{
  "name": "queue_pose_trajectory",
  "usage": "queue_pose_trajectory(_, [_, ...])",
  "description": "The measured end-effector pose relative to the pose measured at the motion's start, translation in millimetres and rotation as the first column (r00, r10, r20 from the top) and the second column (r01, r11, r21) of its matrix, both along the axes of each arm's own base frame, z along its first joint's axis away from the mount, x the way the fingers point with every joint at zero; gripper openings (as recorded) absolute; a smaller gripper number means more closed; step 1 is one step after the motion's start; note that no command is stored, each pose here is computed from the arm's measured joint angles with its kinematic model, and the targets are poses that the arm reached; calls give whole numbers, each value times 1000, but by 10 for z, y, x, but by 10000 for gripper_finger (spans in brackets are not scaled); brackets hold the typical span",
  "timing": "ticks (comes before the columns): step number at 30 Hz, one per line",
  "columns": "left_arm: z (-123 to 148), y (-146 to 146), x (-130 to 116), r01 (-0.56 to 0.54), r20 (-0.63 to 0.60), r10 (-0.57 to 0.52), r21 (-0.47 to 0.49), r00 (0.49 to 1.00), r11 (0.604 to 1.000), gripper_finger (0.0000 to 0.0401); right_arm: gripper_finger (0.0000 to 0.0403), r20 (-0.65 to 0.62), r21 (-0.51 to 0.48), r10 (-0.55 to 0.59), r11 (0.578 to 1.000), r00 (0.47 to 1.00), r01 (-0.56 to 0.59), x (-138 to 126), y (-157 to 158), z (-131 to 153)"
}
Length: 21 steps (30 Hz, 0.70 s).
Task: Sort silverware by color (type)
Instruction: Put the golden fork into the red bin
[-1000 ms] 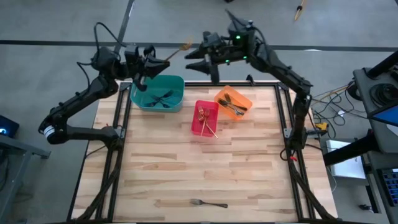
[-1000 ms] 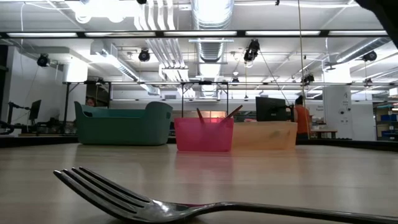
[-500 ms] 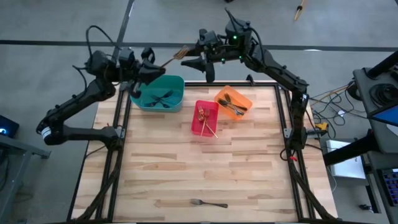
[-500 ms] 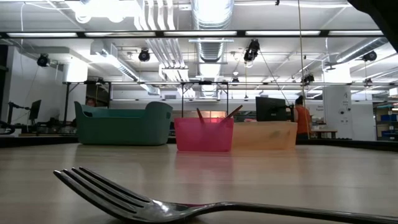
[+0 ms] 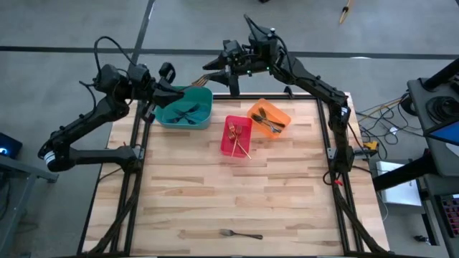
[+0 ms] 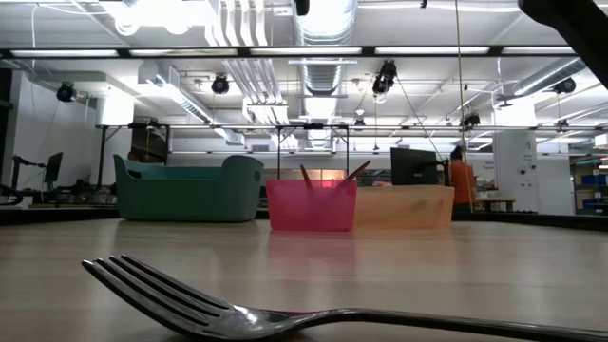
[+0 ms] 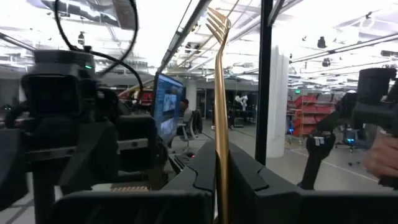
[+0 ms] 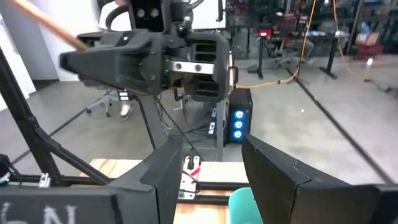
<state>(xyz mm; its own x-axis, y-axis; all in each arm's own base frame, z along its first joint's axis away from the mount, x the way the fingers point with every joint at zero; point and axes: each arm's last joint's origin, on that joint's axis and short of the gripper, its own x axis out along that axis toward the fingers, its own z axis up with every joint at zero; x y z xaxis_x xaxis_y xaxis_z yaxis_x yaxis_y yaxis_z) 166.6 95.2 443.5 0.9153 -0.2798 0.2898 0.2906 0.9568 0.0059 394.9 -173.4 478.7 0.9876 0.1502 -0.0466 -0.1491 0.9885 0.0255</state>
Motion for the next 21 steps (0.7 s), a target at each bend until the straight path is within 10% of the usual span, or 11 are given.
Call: queue_pose_trajectory(21, [-644,-75,-139,14,198,4,-90,980,996,0,147,-98,104,-3,995,995,13,315,-154,-424])
